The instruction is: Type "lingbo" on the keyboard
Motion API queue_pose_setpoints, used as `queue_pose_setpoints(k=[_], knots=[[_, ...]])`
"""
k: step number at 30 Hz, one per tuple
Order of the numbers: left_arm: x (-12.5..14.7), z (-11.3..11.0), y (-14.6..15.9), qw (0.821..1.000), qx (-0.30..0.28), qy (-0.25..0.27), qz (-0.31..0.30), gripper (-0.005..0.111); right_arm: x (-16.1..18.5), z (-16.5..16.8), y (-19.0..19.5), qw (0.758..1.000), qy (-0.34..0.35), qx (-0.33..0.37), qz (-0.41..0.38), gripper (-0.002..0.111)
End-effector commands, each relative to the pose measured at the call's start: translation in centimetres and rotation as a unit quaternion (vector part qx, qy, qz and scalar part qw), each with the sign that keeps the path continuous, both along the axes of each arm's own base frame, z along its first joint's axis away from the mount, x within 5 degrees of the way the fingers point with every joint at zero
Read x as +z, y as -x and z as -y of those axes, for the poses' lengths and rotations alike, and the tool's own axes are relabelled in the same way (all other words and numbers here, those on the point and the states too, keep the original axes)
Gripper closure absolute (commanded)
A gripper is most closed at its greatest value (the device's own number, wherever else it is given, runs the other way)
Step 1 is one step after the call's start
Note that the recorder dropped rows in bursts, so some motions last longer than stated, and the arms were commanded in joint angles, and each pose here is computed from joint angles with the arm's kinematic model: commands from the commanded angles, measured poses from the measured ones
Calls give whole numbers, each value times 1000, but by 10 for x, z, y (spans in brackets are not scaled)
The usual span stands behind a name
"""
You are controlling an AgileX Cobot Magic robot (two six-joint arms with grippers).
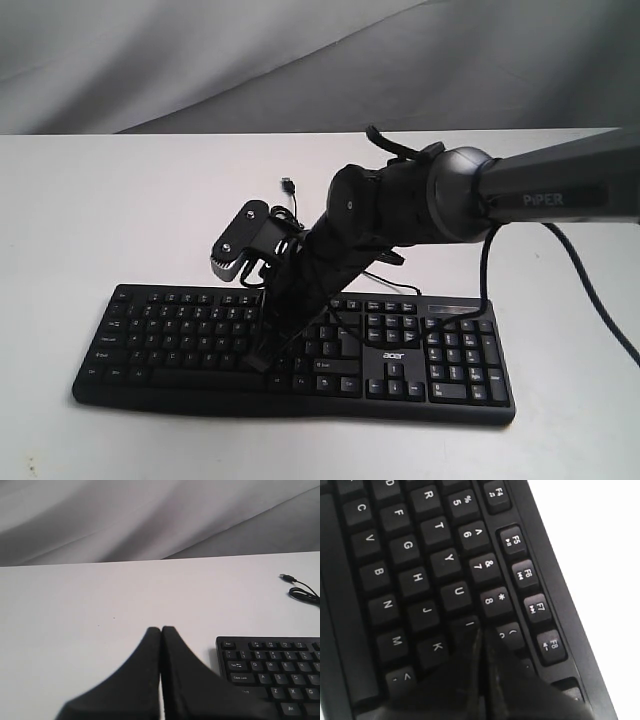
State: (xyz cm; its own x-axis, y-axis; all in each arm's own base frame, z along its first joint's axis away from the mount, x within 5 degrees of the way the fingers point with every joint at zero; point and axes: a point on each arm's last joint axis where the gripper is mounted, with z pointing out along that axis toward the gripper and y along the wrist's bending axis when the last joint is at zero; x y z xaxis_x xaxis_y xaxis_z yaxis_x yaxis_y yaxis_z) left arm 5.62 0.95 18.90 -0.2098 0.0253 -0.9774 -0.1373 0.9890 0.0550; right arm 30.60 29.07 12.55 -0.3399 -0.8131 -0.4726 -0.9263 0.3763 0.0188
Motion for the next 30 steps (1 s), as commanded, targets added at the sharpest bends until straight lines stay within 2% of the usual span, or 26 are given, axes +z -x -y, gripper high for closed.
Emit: queue_pose_setpoints(k=[1,8,11,15,19,23,30], knots=[[-1,0,-1,1000,0,3,-2,106,15,3,2,1000,-4,6,6,108],[-1,0,-1,1000,0,3,-2,106,61,8,11,999,-24,21,29,108],[-1,0,-1,1000,0,3,-2,106,94,14,15,997,-39,8,59,108],[-1,0,-1,1000,0,3,-2,106,155,35,27,990,-61,-32,126,108],[-1,0,-1,1000,0,3,-2,106,210,64,54,967,-128,-61,210,108],[-1,0,-1,1000,0,3,-2,106,240,98,91,936,-203,-91,274,108],[-1,0,-1,1000,0,3,-2,106,265,145,146,908,-255,-97,318,108]])
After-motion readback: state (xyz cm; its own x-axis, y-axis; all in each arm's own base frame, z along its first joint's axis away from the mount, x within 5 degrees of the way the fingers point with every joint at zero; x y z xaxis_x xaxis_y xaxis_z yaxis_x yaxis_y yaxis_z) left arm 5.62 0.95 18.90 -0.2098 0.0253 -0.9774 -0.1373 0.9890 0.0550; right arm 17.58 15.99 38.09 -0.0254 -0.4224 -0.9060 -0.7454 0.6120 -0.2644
